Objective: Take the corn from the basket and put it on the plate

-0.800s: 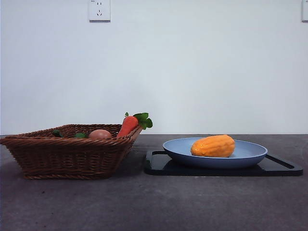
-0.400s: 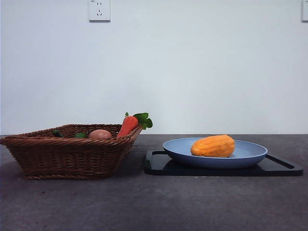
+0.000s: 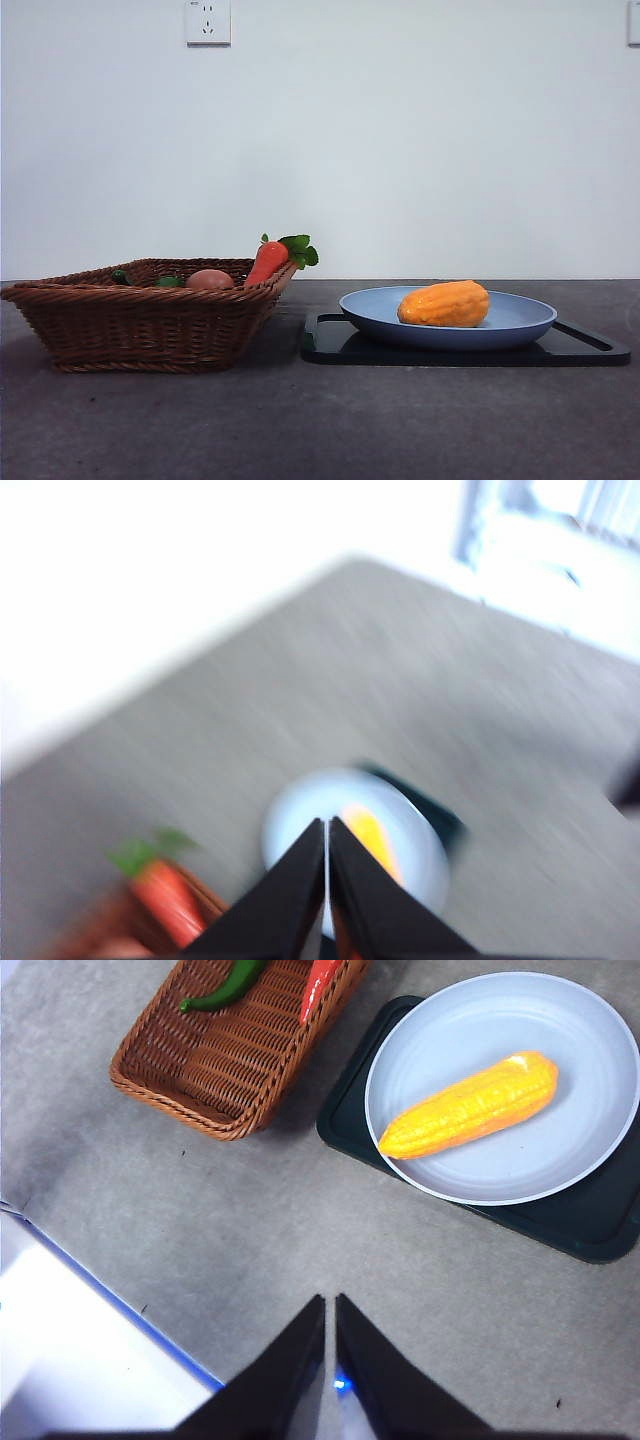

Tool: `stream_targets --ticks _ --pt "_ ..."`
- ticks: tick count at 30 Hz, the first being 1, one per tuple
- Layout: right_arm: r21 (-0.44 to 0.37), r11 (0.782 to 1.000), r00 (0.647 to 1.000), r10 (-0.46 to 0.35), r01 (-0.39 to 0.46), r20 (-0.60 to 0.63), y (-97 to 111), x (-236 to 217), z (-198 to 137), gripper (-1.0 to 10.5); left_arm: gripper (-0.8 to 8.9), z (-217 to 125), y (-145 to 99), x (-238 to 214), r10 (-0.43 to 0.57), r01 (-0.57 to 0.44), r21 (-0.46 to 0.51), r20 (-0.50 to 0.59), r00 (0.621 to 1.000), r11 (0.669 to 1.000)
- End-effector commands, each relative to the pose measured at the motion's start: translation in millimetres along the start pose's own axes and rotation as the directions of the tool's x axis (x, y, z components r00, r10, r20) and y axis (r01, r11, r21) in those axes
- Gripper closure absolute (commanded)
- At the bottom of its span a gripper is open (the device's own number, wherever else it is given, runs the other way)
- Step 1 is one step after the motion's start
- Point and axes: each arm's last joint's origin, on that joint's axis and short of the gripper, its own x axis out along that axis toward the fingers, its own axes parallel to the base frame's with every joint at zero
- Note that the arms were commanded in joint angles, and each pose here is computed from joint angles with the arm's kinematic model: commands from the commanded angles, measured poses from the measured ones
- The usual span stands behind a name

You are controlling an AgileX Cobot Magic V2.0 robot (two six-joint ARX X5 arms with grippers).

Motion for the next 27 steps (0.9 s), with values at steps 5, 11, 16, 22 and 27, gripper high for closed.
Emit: stream_targets --ticks 5,11,16,22,27 --pt "-0.024 1.000 1.000 0.003 -0.002 0.012 2 -2 4 9.4 8.06 -7 24 -47 0.227 -0.245 0.057 0.222 0.948 0.968" --pt "-0.024 1.000 1.000 0.003 -0.002 0.012 1 -2 4 9.4 8.06 -62 30 -75 0.414 -0.443 0.024 0.312 0.855 0.896" --pt "-0.024 1.000 1.000 0.003 -0.002 0.012 2 -2 4 9.4 8.06 -125 23 -81 0.506 -0.544 0.013 0.347 0.789 0.839" --pt "-0.024 1.000 1.000 0.003 -0.002 0.012 2 -2 4 9.4 8.06 -199 12 -76 0.610 -0.630 -0.048 0.317 0.726 0.775" --pt "-0.024 1.000 1.000 0.003 -0.002 0.012 1 -2 4 9.4 8.06 -252 4 -67 0.632 -0.632 -0.092 0.253 0.732 0.769"
